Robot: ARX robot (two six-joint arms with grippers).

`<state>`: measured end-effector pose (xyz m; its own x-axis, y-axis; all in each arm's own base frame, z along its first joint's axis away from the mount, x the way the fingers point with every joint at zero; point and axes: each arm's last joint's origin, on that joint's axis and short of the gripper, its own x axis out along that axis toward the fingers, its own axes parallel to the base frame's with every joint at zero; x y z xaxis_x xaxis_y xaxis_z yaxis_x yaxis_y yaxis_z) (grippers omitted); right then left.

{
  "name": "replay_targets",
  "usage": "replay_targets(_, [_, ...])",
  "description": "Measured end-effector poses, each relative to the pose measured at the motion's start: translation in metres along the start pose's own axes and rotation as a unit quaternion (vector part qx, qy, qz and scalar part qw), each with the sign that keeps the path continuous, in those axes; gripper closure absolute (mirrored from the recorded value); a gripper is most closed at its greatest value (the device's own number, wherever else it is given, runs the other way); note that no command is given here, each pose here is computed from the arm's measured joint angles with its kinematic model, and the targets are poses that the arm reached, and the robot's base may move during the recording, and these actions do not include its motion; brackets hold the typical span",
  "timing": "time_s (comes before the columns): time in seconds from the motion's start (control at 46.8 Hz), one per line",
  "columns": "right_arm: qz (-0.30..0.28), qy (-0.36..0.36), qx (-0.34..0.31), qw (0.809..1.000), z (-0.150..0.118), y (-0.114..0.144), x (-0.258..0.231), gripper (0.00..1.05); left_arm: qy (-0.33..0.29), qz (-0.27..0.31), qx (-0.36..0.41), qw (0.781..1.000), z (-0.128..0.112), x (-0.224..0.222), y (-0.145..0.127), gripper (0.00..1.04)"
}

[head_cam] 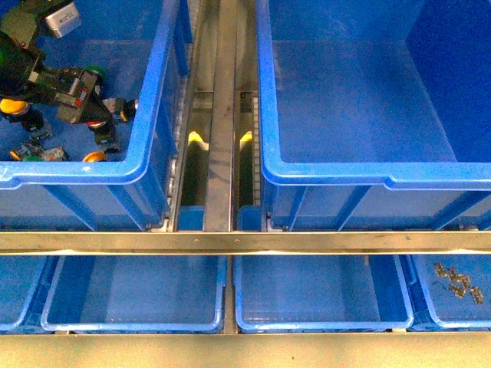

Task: Pick red and yellow buttons and place in box

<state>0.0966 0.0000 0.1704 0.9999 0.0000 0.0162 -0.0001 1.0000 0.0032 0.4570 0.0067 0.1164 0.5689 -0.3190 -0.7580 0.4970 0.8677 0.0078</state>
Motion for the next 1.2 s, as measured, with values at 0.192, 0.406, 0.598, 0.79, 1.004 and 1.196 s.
replay_targets(0.192, [0.0,0.0,0.0,1.0,0.0,0.0,0.0,0.06,0.011,-0.001,-0.002,1.0,-0.005,0.016,0.006,0.08])
replay_targets(0.406, [0.0,0.0,0.0,1.0,0.0,0.0,0.0,0.06,0.015,-0.002,0.0,1.0,-0.007,0.028,0.011,0.08])
replay_targets(0.598, [0.0,0.0,0.0,1.0,0.0,0.0,0.0,0.06,0.011,-0.004,0.004,1.0,-0.003,0.036,0.012,0.08])
replay_targets(0.79, [0.0,0.0,0.0,1.0,0.0,0.0,0.0,0.06,0.015,-0.009,0.001,1.0,-0.004,0.045,0.013,0.08])
replay_targets(1.004, [0.0,0.0,0.0,1.0,0.0,0.0,0.0,0.06,0.015,-0.01,-0.002,1.0,-0.003,0.048,0.015,0.08])
replay_targets(1.196, [0.0,0.0,0.0,1.0,0.0,0.0,0.0,0.06,0.009,-0.016,-0.01,1.0,0.0,0.048,0.015,0.08])
